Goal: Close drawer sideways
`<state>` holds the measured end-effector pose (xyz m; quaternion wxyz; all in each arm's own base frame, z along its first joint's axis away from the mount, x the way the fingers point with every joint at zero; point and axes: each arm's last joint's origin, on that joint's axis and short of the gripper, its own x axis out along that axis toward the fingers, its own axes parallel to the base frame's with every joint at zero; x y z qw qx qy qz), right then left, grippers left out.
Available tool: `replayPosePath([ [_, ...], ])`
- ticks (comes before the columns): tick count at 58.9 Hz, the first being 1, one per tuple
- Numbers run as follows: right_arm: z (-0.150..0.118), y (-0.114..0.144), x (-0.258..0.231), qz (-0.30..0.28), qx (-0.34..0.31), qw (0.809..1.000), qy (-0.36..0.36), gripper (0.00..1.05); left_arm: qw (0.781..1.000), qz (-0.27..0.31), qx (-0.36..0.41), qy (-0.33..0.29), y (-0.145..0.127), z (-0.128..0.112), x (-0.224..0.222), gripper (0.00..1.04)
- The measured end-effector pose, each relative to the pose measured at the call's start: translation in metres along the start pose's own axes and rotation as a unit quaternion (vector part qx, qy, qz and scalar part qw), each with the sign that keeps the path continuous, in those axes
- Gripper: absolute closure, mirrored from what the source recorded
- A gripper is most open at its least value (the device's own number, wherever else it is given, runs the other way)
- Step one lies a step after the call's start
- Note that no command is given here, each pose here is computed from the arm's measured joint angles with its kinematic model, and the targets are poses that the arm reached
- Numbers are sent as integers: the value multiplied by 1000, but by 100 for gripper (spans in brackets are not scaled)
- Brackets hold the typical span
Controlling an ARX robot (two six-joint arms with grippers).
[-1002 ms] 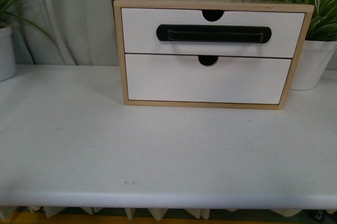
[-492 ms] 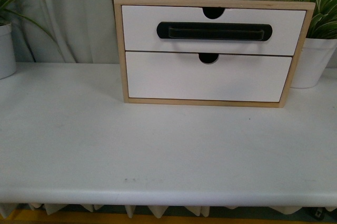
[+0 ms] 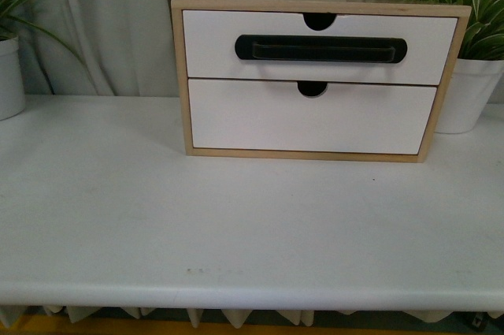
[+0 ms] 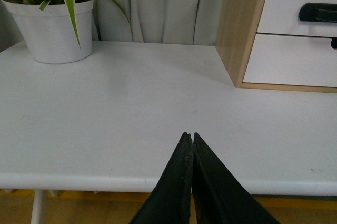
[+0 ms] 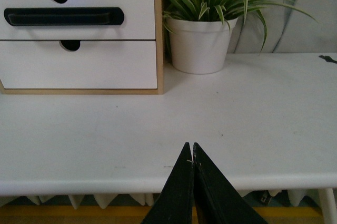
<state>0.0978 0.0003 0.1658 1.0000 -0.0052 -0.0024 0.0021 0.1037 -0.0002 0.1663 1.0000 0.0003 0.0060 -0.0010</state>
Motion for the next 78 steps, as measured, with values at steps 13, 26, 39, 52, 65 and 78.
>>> replayPosePath([
  [13,0,0,0,0,0,1000,0,104,1000,0,-1,-9,0,0,-6,101],
  [26,0,0,0,0,0,1000,0,84,1000,0,-1,-9,0,0,-6,73],
  [39,0,0,0,0,0,1000,0,47,1000,0,-1,-9,0,0,-6,36],
  [52,0,0,0,0,0,1000,0,9,1000,0,-1,-9,0,0,-6,5],
  [65,0,0,0,0,0,1000,0,9,1000,0,-1,-9,0,0,-6,6],
  [78,0,0,0,0,0,1000,0,9,1000,0,-1,-9,0,0,-6,6],
])
